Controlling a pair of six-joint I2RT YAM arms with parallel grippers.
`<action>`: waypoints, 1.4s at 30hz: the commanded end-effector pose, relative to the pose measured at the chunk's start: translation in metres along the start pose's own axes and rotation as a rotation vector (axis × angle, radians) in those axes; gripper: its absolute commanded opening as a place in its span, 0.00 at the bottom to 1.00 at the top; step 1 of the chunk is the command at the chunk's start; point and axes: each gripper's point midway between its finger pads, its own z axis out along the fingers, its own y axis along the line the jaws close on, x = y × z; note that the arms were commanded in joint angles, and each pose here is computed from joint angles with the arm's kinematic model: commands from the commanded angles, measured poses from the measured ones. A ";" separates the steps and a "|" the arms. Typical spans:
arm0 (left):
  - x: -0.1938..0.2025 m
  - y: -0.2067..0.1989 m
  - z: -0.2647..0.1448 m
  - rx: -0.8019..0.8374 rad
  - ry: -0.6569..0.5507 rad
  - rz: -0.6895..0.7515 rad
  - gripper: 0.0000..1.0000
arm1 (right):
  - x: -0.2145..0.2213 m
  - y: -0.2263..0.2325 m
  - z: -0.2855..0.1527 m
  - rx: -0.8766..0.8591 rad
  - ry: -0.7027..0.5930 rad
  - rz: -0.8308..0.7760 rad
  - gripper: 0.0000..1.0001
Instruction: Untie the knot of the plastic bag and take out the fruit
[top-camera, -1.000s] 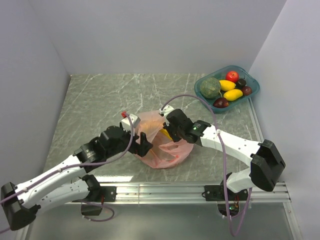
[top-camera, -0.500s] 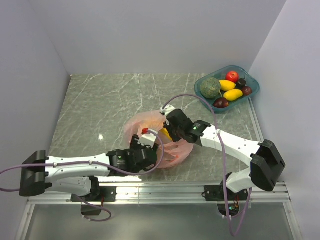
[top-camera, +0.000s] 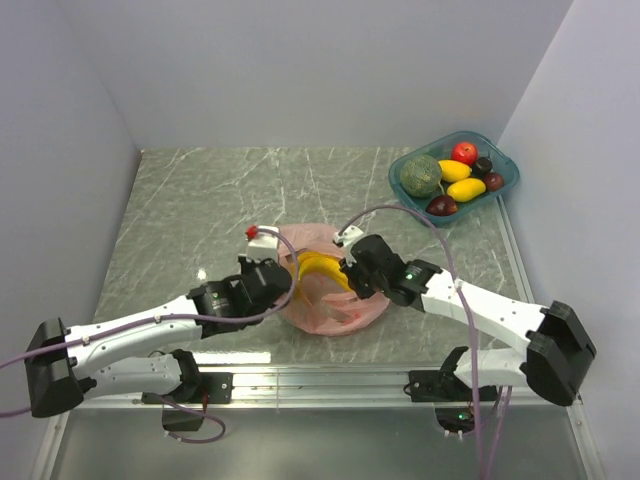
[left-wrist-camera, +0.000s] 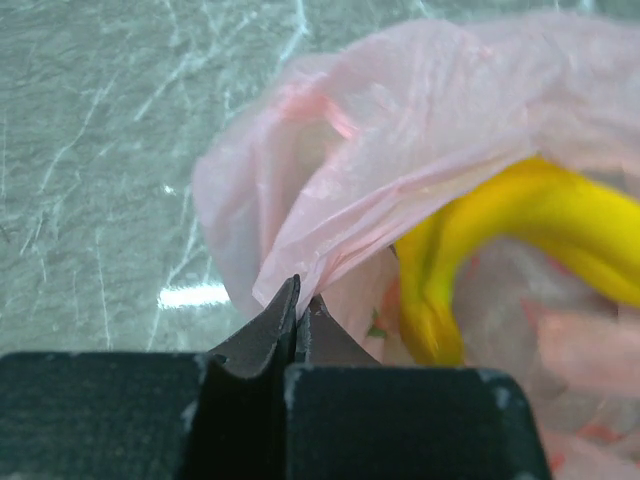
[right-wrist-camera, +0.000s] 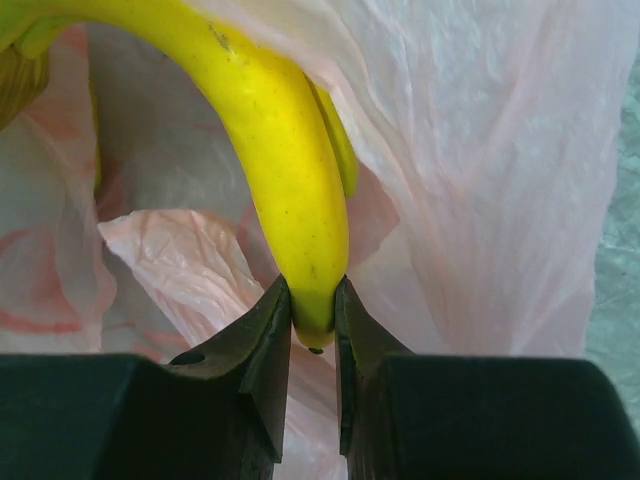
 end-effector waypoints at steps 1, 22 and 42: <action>-0.011 0.002 0.009 0.057 0.016 -0.054 0.01 | -0.024 0.018 -0.016 -0.116 -0.153 -0.023 0.00; 0.017 -0.002 0.012 0.150 0.149 -0.150 0.01 | -0.151 -0.025 -0.117 -0.076 -0.845 0.366 0.00; -0.022 -0.005 -0.004 0.292 0.045 0.053 0.01 | -0.092 -0.372 -0.085 0.867 -0.623 1.006 0.00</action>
